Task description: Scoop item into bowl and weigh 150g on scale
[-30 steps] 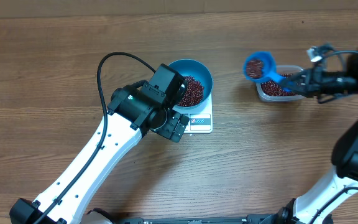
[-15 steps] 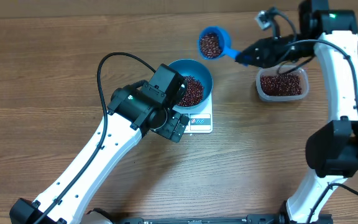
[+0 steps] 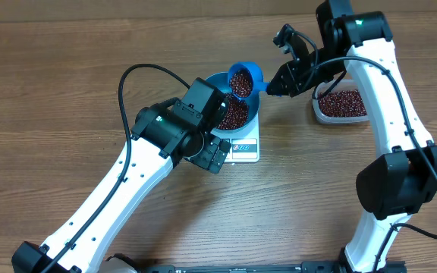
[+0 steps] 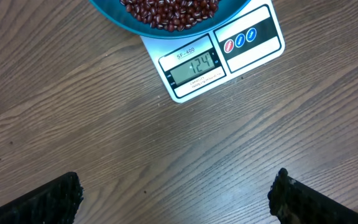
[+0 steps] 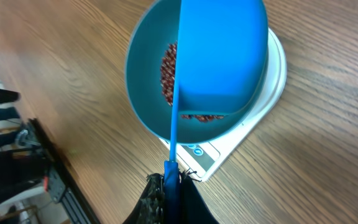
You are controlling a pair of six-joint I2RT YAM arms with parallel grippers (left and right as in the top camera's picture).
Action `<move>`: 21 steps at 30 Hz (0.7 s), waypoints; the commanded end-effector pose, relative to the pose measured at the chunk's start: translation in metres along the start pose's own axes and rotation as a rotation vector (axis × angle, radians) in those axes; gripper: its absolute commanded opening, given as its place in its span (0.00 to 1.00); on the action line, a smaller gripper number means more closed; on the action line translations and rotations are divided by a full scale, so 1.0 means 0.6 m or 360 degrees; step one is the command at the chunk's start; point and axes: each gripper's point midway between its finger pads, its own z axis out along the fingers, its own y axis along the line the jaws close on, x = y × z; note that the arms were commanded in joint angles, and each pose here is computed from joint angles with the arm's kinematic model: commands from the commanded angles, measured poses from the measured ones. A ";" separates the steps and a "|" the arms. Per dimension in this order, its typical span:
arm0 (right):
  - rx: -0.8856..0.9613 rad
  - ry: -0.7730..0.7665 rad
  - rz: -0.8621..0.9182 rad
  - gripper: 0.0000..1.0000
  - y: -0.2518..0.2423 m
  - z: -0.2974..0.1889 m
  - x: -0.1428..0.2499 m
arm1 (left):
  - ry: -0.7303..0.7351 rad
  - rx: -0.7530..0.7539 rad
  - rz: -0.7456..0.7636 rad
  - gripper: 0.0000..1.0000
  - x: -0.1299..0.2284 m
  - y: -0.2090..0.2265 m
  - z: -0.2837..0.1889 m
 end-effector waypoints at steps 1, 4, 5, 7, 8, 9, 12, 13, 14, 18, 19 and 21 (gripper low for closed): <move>0.0117 0.0033 -0.0089 0.04 0.014 0.003 -0.007 | 0.0002 0.0006 -0.0033 1.00 -0.001 0.000 0.001; 0.0240 0.0025 -0.0050 0.04 0.005 0.010 -0.018 | 0.0002 0.0006 -0.0033 1.00 -0.001 0.000 0.001; 0.0252 0.0013 -0.0066 0.04 0.007 0.011 -0.023 | 0.0002 0.0006 -0.0033 1.00 -0.001 0.000 0.001; 0.0253 0.0002 -0.0088 0.04 0.013 0.012 -0.026 | 0.0002 0.0006 -0.0033 1.00 -0.001 0.000 0.001; 0.0258 0.0003 -0.0099 0.04 0.015 0.013 -0.027 | 0.0002 0.0006 -0.0033 1.00 -0.001 0.000 0.001; 0.0273 0.0005 -0.0108 0.04 0.016 0.013 -0.028 | 0.0002 0.0006 -0.0033 0.99 -0.001 0.000 0.001; 0.0310 0.0006 -0.0131 0.04 0.019 0.012 -0.029 | 0.0002 0.0006 -0.0033 1.00 -0.001 0.000 0.001; 0.0320 0.0000 -0.0146 0.04 0.022 0.010 -0.030 | 0.0002 0.0006 -0.0033 0.99 -0.001 0.000 0.001; 0.0323 -0.0008 -0.0153 0.04 0.025 0.008 -0.031 | 0.0002 0.0006 -0.0033 1.00 -0.001 0.000 0.001; 0.0329 -0.0036 -0.0173 0.04 0.034 -0.004 -0.033 | 0.0002 0.0006 -0.0033 1.00 -0.001 0.000 0.001; 0.0334 -0.0038 -0.0184 0.04 0.037 -0.007 -0.033 | 0.0002 0.0006 -0.0033 1.00 -0.001 0.000 0.001; 0.0357 -0.0051 -0.0189 0.04 0.037 -0.012 -0.035 | 0.0002 0.0006 -0.0033 1.00 -0.001 0.000 0.001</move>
